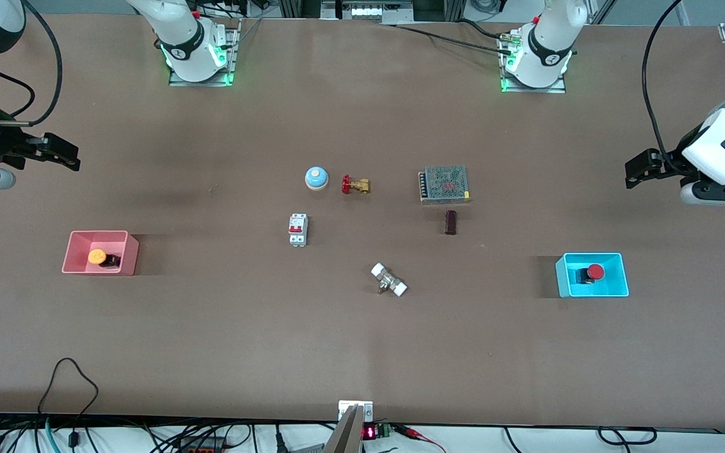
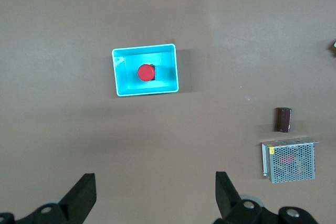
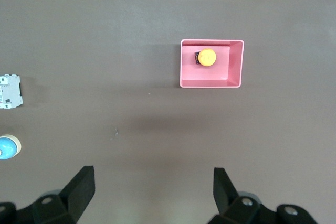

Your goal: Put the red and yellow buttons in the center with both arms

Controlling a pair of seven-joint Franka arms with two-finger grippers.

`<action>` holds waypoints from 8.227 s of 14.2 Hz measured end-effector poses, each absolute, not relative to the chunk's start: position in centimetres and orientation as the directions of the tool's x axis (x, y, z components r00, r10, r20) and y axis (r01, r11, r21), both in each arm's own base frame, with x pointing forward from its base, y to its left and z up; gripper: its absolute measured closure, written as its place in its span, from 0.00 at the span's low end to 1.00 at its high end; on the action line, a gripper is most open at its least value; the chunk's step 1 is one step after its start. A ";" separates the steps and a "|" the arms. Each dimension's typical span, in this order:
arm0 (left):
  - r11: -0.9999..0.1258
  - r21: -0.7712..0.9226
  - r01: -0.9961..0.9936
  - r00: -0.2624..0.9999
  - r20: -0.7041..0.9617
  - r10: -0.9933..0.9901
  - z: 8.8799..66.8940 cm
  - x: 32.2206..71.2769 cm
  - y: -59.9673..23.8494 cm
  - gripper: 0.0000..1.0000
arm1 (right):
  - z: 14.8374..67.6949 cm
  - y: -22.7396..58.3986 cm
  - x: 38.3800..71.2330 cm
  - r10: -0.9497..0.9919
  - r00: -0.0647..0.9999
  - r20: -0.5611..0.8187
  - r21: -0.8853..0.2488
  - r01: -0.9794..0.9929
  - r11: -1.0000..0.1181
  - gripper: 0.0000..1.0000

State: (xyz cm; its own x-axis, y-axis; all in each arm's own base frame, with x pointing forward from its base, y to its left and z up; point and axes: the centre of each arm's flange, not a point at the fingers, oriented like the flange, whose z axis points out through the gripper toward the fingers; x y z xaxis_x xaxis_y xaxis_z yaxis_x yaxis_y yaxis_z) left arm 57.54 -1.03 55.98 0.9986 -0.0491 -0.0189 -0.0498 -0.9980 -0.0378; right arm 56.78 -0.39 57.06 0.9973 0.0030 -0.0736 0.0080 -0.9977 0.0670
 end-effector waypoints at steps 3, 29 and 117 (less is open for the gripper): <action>-0.998 -0.038 -0.050 0.999 -0.019 -0.049 56.0 57.5 -1.0 0.00 | 57.0 -0.4 56.8 0.003 0.997 -0.074 0.067 0.008 -0.998 0.00; -0.999 0.012 0.038 0.997 -0.064 0.037 26.5 69.1 5.7 0.00 | 30.1 -11.7 64.1 0.000 1.000 -0.012 0.097 0.001 -0.995 0.00; -0.996 -0.017 -0.087 0.996 -0.034 -0.086 56.8 55.7 -3.7 0.00 | 57.7 -0.5 59.0 -0.126 0.988 -0.094 0.037 -0.123 -0.992 0.00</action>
